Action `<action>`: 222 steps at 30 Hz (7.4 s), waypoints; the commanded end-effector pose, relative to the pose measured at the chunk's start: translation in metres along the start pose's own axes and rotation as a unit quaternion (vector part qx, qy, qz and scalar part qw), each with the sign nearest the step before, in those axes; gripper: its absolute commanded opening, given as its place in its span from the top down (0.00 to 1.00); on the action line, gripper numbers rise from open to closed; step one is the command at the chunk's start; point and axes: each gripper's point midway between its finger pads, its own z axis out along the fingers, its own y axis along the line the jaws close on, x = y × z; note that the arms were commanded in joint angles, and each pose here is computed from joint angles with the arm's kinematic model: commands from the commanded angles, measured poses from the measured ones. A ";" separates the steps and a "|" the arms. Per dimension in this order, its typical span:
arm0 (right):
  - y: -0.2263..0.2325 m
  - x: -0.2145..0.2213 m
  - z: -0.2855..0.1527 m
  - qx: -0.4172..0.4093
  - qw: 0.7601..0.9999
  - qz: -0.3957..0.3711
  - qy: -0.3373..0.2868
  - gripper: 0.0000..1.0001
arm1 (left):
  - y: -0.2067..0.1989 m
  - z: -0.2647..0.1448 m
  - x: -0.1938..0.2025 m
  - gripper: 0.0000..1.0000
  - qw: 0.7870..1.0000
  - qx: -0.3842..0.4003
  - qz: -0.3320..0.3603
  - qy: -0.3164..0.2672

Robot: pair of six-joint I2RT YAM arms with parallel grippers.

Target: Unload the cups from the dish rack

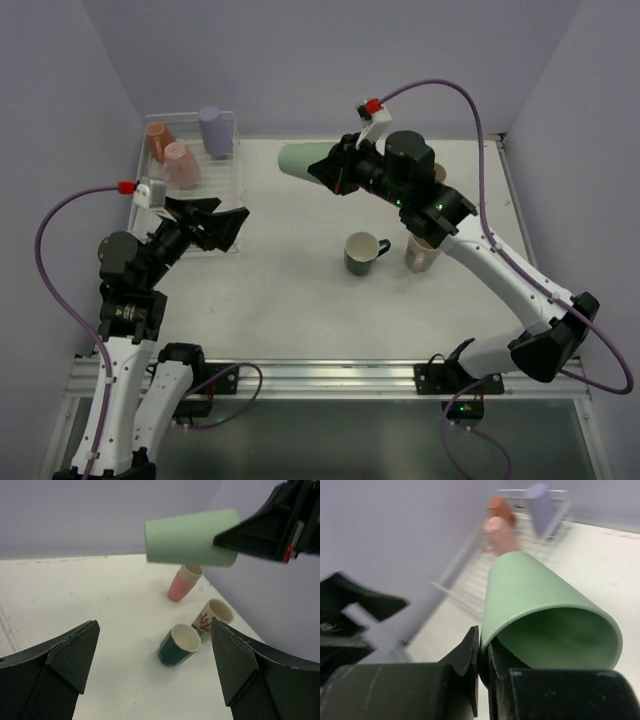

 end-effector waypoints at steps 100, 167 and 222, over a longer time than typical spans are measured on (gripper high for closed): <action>-0.045 0.047 -0.082 0.016 0.998 -0.030 -0.052 0.04 | 0.233 0.195 -0.070 0.00 0.899 -0.411 0.148 0.032; 0.015 0.055 -0.037 -0.140 0.980 0.133 -0.056 0.06 | 0.104 0.161 -0.092 0.78 0.981 -0.119 -0.073 -0.132; -0.158 -0.026 -0.058 0.295 0.918 -0.195 0.181 1.00 | 0.044 -0.031 0.078 0.00 0.983 -0.117 0.073 0.117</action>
